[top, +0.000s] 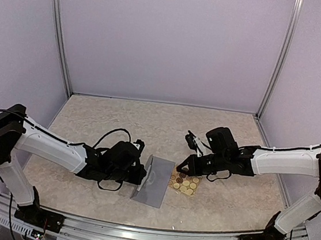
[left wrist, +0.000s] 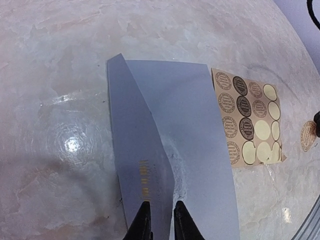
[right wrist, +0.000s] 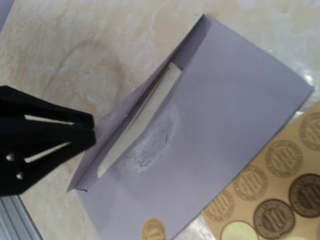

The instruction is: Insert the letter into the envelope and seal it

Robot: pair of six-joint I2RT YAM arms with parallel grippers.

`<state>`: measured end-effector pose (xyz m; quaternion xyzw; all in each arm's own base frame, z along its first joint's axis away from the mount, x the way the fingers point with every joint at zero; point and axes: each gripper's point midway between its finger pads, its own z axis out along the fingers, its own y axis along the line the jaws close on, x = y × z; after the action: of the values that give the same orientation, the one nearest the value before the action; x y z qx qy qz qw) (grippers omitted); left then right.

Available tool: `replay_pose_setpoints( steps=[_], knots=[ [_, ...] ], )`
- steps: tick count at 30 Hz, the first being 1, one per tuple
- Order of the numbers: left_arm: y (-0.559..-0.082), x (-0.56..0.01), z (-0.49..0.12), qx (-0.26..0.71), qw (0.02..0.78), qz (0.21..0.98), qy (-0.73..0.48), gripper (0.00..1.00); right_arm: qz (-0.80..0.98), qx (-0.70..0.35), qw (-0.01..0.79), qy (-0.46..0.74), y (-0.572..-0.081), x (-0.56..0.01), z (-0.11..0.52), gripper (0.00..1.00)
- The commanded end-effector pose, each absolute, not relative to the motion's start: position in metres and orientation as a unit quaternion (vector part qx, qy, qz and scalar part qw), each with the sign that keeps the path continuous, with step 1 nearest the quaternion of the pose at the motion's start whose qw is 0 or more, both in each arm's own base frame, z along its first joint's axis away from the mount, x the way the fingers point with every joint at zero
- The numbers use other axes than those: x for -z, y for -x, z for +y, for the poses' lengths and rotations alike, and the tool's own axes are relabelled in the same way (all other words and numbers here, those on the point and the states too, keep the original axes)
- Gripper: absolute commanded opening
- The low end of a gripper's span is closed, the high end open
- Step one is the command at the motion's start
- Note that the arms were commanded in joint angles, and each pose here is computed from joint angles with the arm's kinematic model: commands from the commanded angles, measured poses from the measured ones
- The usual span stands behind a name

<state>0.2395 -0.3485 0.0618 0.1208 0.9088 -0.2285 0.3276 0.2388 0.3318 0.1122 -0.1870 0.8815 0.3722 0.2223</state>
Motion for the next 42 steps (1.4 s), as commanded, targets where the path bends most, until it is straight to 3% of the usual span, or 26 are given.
replay_pose_setpoints(
  steps=[1, 24, 33, 42],
  knots=[
    [-0.241, -0.067, -0.367, 0.248, 0.334, 0.899, -0.135, 0.15, 0.866, -0.398, 0.231, 0.196, -0.243, -0.123, 0.354, 0.0],
    [-0.221, -0.024, -0.377, 0.253, 0.289, 0.909, -0.161, 0.14, 0.865, -0.406, 0.224, 0.19, -0.247, -0.117, 0.37, 0.0],
    [-0.212, -0.003, -0.366, 0.24, 0.267, 0.919, -0.163, 0.07, 0.871, -0.4, 0.199, 0.206, -0.241, -0.099, 0.389, 0.0],
    [-0.209, 0.005, -0.359, 0.229, 0.261, 0.924, -0.159, 0.07, 0.873, -0.403, 0.169, 0.219, -0.235, -0.075, 0.407, 0.0]
  ],
)
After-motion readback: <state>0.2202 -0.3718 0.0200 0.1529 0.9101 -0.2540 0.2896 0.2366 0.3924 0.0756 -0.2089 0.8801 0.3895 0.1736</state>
